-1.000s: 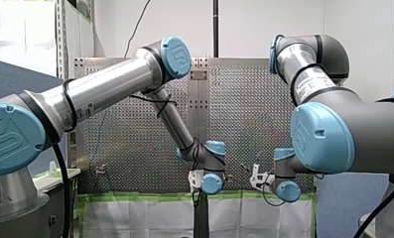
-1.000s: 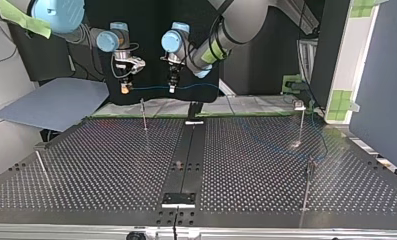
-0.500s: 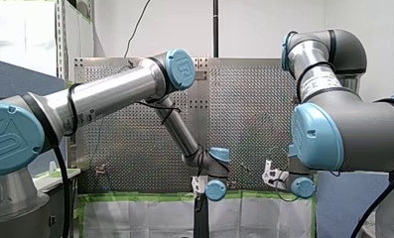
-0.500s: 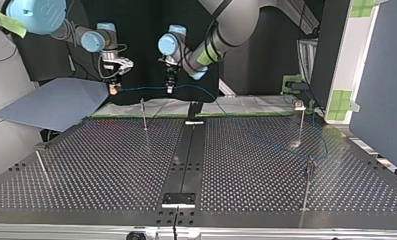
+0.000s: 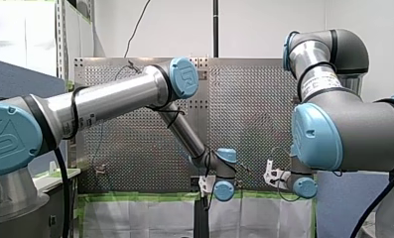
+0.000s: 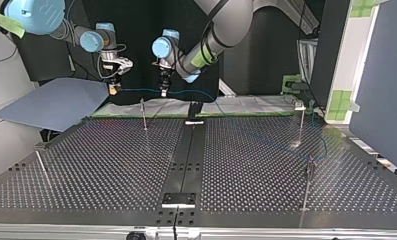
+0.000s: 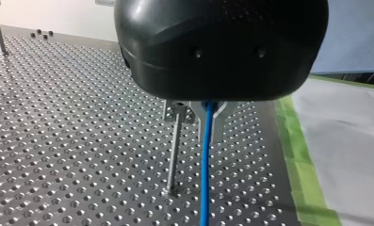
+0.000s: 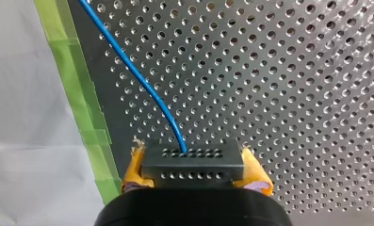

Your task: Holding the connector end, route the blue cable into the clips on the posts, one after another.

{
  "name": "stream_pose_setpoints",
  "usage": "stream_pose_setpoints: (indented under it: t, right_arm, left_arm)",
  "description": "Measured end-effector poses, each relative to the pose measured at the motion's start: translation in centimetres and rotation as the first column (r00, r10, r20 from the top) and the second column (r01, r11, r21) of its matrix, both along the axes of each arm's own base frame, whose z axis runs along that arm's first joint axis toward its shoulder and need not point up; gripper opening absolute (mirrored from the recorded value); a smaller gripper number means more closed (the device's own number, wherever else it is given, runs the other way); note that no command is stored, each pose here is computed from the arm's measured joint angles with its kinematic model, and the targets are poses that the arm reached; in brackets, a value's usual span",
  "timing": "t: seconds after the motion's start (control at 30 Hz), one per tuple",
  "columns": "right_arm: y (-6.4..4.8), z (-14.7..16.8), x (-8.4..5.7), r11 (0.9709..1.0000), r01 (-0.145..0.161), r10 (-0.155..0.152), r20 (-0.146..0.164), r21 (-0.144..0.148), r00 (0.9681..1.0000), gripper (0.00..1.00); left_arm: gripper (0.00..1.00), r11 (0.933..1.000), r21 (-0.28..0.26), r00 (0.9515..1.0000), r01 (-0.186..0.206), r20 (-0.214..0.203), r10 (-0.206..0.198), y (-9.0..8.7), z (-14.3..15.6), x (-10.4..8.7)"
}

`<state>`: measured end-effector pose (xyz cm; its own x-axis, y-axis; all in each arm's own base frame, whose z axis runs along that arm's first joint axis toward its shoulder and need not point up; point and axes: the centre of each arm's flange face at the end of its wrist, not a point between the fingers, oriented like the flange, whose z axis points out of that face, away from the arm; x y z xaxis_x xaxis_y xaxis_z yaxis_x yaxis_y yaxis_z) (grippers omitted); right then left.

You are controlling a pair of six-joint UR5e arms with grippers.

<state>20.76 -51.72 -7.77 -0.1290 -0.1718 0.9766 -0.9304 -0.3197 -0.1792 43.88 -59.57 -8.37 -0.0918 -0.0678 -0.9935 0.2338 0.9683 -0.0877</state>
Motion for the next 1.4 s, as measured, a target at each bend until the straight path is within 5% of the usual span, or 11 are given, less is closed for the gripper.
stream_pose_setpoints:
  t: [0.67, 1.13, 1.4]
  right_arm:
    - [-0.1, 0.1, 0.0, 0.9997, -0.022, 0.022, 0.002, 0.006, 0.9997, 0.0]
    - [-0.8, 0.3, -1.0, 0.9998, 0.019, -0.019, 0.004, 0.011, 0.9998, 0.0]
    - [-2.1, 0.8, -1.3, 0.9997, 0.023, -0.023, 0.018, 0.002, 0.9996, 0.0]
  left_arm:
    - [0.0, 0.9998, 0.019, 1.0, -0.004, -0.003, 0.004, -1.1, -2.2, 0.8]
    - [0.0, 0.9998, 0.006, 0.9998, -0.017, 0.01, 0.017, -1.2, -1.7, 2.1]
    - [0.0, 0.9999, -0.005, 0.9997, -0.01, 0.021, 0.01, -1.3, -1.6, 2.3]
